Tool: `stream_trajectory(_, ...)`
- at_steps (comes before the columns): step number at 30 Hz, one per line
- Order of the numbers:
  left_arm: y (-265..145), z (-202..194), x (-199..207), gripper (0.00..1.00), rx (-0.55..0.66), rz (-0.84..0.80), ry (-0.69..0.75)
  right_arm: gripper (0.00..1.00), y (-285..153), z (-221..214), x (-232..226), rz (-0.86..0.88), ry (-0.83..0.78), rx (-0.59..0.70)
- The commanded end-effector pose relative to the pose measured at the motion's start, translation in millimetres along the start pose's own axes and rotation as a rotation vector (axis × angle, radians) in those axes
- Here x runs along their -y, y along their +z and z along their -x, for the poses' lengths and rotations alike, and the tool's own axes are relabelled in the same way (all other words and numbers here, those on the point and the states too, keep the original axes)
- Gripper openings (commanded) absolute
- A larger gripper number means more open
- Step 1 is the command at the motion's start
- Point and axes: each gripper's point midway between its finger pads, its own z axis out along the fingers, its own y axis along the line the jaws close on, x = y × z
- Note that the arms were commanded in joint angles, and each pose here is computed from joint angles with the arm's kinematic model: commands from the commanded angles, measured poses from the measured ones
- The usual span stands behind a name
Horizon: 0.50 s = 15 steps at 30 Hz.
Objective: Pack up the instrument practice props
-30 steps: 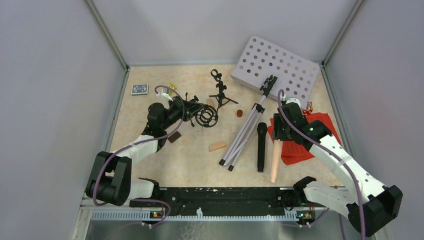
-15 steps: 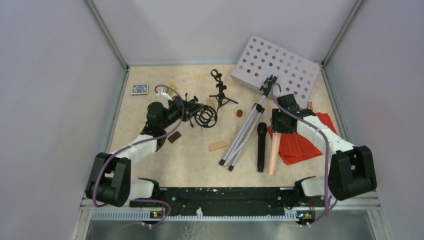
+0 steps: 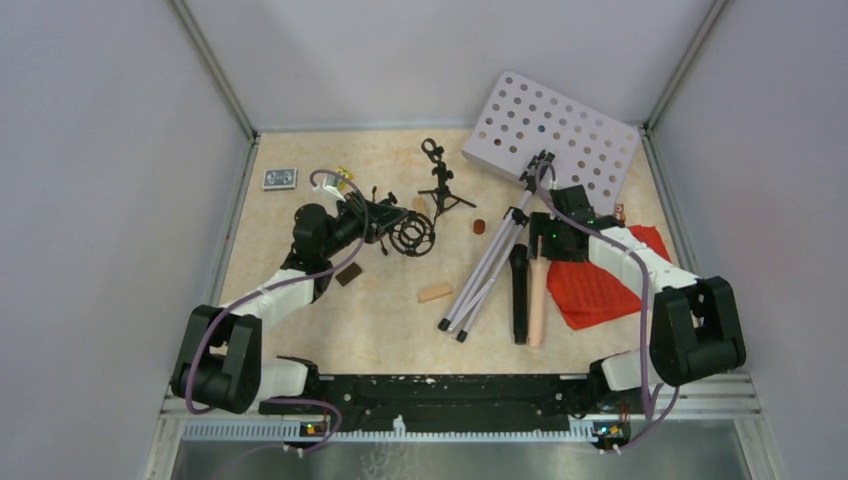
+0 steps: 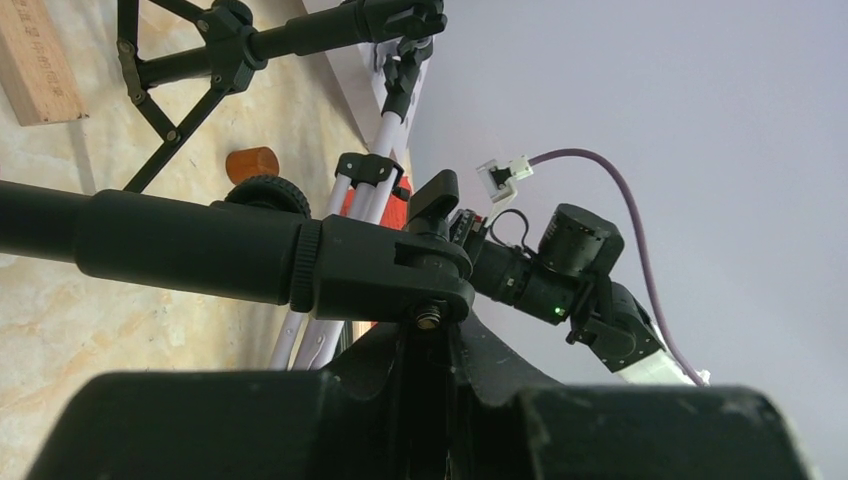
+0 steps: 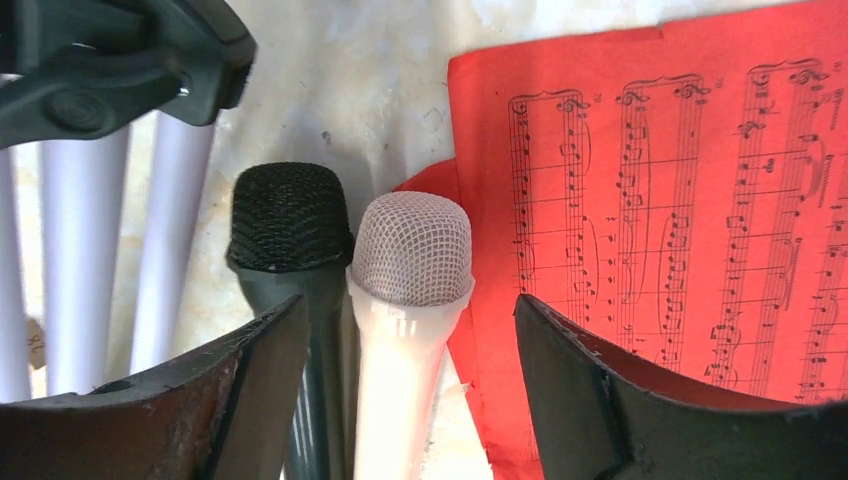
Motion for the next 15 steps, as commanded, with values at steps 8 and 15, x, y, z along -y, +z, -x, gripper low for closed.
stream_trajectory(8,9,17,46,0.00,-0.003,-0.193,0.004,0.80,-54,42,-6,0.049,0.007,0.203)
stream_trajectory(15,26,40,66,0.00,-0.059,-0.372,-0.134,0.80,-83,49,-3,0.052,0.021,0.279)
